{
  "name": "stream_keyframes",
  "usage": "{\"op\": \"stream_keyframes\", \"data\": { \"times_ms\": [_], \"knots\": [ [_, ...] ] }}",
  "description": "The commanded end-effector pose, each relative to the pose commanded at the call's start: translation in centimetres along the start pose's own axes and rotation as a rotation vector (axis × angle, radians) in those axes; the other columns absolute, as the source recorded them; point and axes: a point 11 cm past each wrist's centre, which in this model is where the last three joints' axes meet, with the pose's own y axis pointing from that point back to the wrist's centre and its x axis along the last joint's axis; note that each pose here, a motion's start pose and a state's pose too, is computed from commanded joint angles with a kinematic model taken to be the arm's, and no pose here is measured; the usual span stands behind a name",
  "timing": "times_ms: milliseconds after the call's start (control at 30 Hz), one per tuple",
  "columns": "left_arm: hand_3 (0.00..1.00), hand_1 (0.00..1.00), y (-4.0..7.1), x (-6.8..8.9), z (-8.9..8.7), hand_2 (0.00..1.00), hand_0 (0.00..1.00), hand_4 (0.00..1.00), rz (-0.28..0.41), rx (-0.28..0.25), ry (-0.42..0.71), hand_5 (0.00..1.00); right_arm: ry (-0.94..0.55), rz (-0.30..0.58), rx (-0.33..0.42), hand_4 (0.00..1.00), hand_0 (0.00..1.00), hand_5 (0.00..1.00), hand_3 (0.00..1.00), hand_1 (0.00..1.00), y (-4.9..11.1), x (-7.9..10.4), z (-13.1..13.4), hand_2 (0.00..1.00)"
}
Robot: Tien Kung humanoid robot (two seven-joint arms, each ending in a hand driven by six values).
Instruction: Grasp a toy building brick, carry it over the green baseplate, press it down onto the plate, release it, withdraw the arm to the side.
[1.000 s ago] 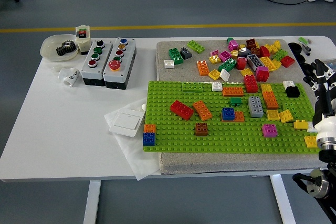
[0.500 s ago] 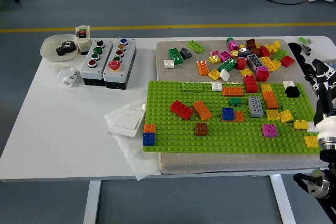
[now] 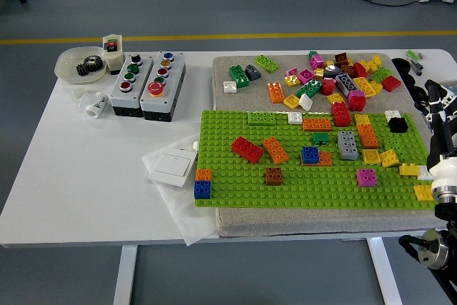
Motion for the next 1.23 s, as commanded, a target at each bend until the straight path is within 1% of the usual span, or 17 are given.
{"op": "stream_keyframes", "data": {
  "times_ms": [33, 233, 1233],
  "knots": [
    [0.602, 0.774, 0.00, -0.02, -0.03, 0.809, 0.785, 0.634, 0.000, 0.001, 0.000, 0.619, 0.000, -0.001, -0.002, 0.970, 0.772, 0.688, 0.635, 0.744, 0.04, -0.05, 0.03, 0.765],
    [0.602, 0.773, -0.01, -0.05, -0.13, 0.803, 0.784, 0.638, 0.003, 0.003, 0.008, 0.625, -0.001, -0.001, -0.007, 0.965, 0.771, 0.679, 0.626, 0.741, 0.08, -0.08, 0.16, 0.764],
    [0.598, 0.766, 0.00, -0.09, -0.03, 0.798, 0.782, 0.633, 0.006, 0.002, 0.018, 0.623, 0.000, 0.000, -0.025, 0.954, 0.770, 0.673, 0.611, 0.736, 0.32, -0.10, 0.67, 0.762]
  ]
}}
